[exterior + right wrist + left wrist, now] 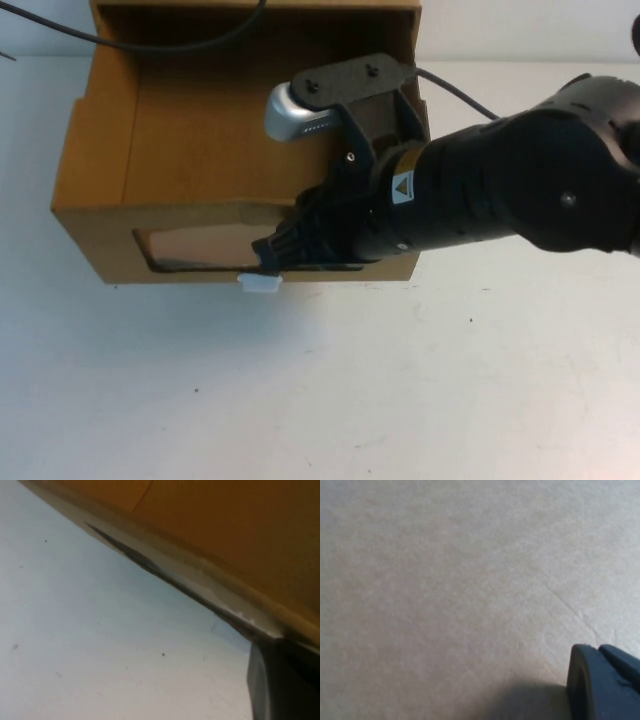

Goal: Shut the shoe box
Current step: Close the shoe box with your right arm

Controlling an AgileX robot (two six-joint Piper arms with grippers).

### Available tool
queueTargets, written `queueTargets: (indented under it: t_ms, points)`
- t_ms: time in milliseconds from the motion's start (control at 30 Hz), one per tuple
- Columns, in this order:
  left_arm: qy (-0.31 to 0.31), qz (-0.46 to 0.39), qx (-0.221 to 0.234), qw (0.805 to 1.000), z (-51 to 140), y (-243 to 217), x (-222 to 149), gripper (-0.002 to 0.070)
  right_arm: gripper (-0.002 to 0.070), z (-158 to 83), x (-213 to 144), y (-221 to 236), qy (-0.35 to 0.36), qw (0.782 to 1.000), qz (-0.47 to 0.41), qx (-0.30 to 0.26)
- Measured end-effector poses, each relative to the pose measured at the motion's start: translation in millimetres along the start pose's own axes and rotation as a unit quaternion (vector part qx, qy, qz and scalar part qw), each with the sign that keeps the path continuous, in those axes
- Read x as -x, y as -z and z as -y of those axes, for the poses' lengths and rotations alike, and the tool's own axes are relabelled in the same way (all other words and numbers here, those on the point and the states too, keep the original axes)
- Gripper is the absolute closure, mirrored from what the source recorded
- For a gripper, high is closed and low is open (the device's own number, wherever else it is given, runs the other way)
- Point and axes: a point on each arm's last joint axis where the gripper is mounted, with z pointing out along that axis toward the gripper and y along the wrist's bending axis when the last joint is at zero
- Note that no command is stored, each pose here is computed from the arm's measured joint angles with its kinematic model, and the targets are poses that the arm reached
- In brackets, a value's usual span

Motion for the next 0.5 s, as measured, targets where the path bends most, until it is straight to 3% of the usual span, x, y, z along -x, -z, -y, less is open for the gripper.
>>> queueTargets:
  t_ms: [200,500]
  points:
    - [0.0,0.0,0.0,1.0,0.0,0.0,0.0,0.0677,0.0687,2.2,10.8,-6.5,0.006,1.0,0.015,-0.007]
    - [0.0,-0.002,-0.003,1.0,0.5,0.0,-0.4,0.0677,0.0687,23.6,35.1,-16.5,-0.012,0.998,0.046,-0.028]
